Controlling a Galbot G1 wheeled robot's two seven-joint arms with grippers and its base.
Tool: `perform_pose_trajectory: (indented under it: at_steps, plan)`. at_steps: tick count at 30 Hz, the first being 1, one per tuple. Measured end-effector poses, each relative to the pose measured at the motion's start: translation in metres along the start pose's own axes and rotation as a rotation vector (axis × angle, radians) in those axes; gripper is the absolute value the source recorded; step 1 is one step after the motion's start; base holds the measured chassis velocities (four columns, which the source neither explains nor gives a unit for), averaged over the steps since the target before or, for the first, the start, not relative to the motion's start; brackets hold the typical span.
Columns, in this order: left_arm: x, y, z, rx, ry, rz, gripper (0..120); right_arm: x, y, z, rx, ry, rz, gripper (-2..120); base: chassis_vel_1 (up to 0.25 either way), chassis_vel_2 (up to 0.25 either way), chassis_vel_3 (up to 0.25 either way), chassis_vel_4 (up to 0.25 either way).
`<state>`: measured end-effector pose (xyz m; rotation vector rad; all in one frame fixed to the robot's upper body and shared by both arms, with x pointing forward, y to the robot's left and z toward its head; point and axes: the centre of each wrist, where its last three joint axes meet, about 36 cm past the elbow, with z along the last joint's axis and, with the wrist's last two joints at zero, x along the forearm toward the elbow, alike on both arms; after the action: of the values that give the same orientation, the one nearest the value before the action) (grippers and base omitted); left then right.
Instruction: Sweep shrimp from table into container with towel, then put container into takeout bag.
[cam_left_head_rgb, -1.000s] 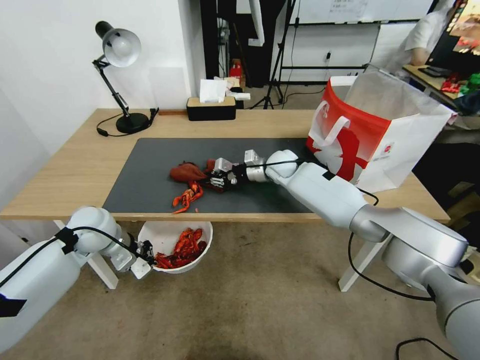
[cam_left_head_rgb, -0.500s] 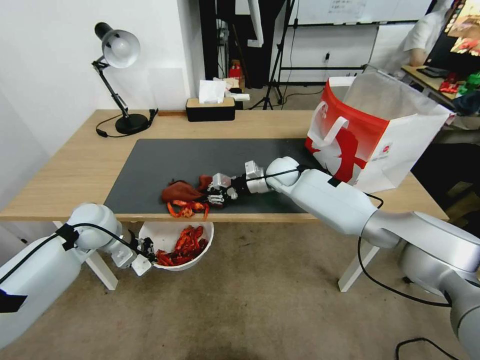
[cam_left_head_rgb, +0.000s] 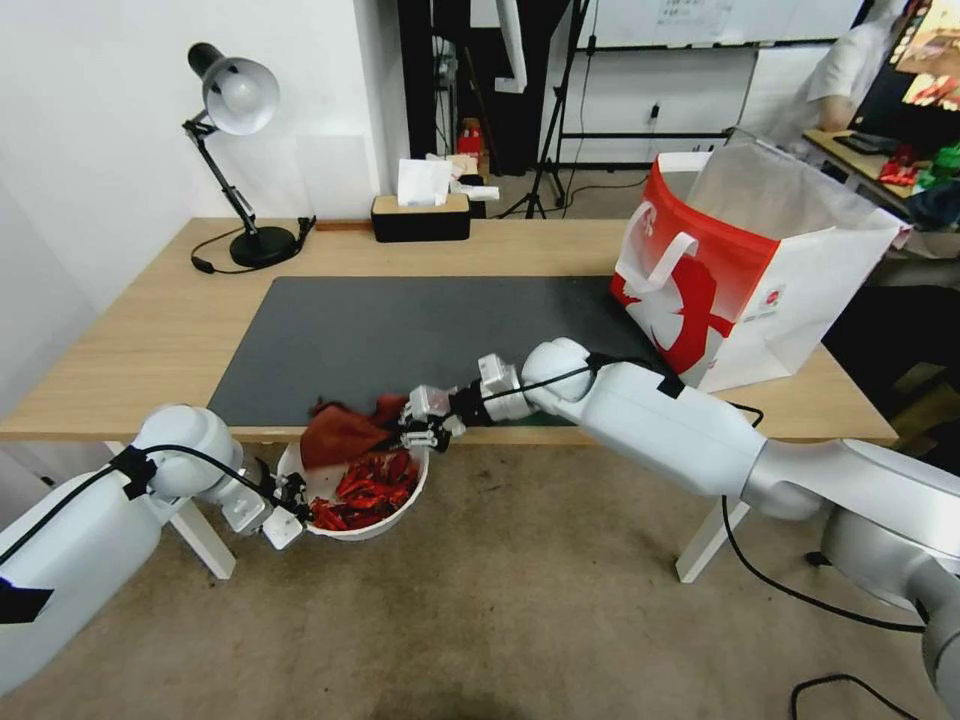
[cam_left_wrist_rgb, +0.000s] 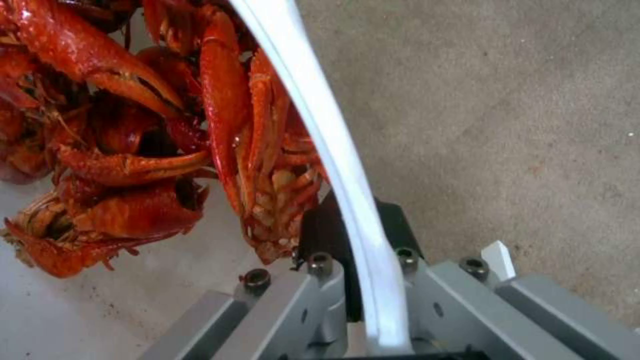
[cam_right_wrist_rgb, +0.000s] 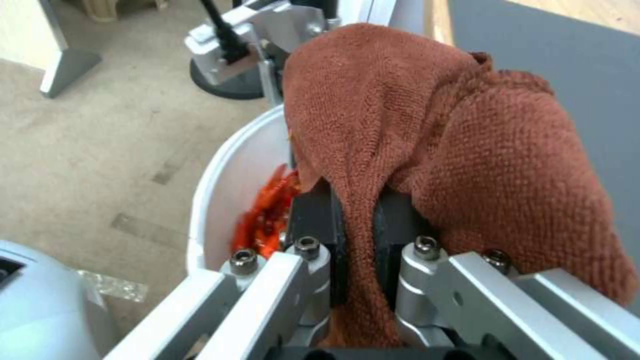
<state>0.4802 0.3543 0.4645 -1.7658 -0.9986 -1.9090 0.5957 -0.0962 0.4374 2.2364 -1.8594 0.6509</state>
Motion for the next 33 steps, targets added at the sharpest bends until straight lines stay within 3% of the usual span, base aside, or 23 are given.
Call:
perform_pose_trajectory:
  at_steps: [5,9,13,15,16,18,19,21,22,24,29,33]
  plan:
    - [0.0,-0.001,-0.001,0.0,-0.002,0.001,0,0.005,0.006,-0.003,-0.051,-0.033,0.024,6,0.0,0.0,0.0,0.0]
    - [-0.001,-0.003,-0.003,0.0,-0.005,0.003,0,0.025,0.003,-0.023,-0.129,-0.166,0.143,6,0.0,0.0,0.0,0.0]
    - [-0.004,-0.007,-0.005,0.004,-0.009,0.009,0,0.051,0.002,-0.045,-0.194,-0.274,0.369,6,0.0,0.0,0.0,0.0]
    - [-0.005,-0.008,-0.007,0.003,-0.013,0.013,0,0.06,0.018,-0.064,-0.245,-0.231,0.608,6,0.0,0.0,0.0,0.0]
    - [-0.005,-0.008,-0.007,0.003,-0.013,0.013,0,0.06,0.018,-0.064,-0.245,-0.231,0.608,6,0.0,0.0,0.0,0.0]
    - [-0.007,-0.01,-0.009,0.003,-0.019,0.016,0,0.059,0.042,-0.078,-0.316,-0.114,0.851,6,0.0,0.0,0.0,0.0]
    - [-0.007,-0.01,-0.009,0.003,-0.019,0.016,0,0.059,0.042,-0.078,-0.316,-0.114,0.851,6,0.0,0.0,0.0,0.0]
    - [-0.01,-0.011,-0.011,0.003,-0.022,0.02,0,0.056,0.056,-0.082,-0.434,0.011,1.058,6,0.0,0.0,0.0,0.0]
    - [-0.01,-0.011,-0.011,0.003,-0.022,0.02,0,0.056,0.056,-0.082,-0.434,0.011,1.058,6,0.0,0.0,0.0,0.0]
    - [-0.011,-0.012,-0.013,0.001,-0.026,0.021,0,0.05,0.064,-0.08,-0.572,0.109,1.268,6,0.0,0.0,0.0,0.0]
    - [-0.012,-0.012,-0.014,-0.002,-0.026,0.023,0,0.049,0.07,-0.075,-0.656,0.148,1.372,10,0.0,0.0,0.0,0.0]
    - [-0.013,-0.013,-0.017,-0.004,-0.029,0.026,0,0.05,0.072,-0.07,-0.675,0.155,1.398,24,0.0,0.0,0.0,0.0]
